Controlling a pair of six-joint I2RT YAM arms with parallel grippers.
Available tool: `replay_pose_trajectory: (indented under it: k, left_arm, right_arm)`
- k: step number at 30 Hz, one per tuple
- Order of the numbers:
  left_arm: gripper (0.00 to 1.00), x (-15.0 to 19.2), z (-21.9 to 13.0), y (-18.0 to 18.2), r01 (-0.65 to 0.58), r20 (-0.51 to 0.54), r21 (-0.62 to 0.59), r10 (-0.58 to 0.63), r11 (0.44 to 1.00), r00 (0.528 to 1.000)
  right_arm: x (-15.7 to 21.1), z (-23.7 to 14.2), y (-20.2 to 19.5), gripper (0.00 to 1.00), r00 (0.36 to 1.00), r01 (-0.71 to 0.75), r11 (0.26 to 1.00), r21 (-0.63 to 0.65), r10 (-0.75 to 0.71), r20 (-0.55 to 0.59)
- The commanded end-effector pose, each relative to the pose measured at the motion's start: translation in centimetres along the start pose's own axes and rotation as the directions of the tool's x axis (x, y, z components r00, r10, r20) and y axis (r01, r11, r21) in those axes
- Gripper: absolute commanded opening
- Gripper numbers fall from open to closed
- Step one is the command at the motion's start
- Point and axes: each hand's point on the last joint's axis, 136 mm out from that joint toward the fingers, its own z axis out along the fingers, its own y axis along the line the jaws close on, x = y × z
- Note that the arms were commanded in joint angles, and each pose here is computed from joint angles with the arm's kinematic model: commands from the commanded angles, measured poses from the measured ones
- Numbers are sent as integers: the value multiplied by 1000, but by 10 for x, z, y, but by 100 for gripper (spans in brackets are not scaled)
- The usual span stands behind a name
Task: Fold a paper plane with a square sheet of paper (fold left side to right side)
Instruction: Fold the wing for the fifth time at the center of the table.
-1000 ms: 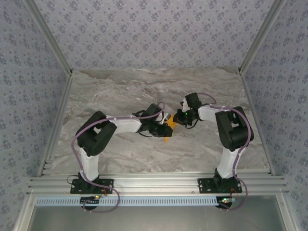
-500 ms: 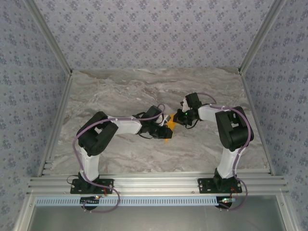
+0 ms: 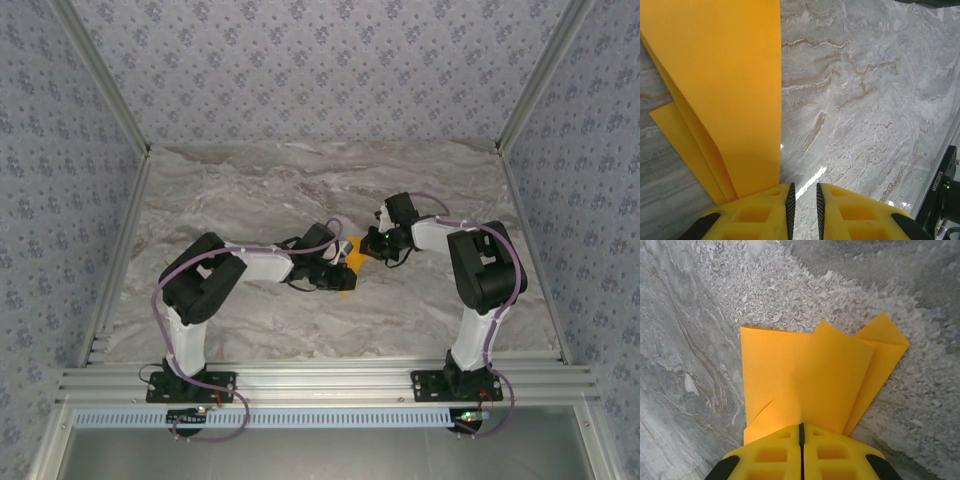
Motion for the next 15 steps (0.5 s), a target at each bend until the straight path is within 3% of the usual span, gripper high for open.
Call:
replay_pose_trajectory:
  k: [1, 15]
  left_arm:
    - [20, 32, 2, 25, 46, -80, -91, -54, 995, 995]
    - [9, 90, -10, 36, 13, -173, -144, -38, 990, 984]
  right_arm:
    - [45, 14, -52, 8, 988, -47, 978, 201, 76, -138]
    - [45, 16, -53, 8, 985, -40, 978, 205, 73, -154]
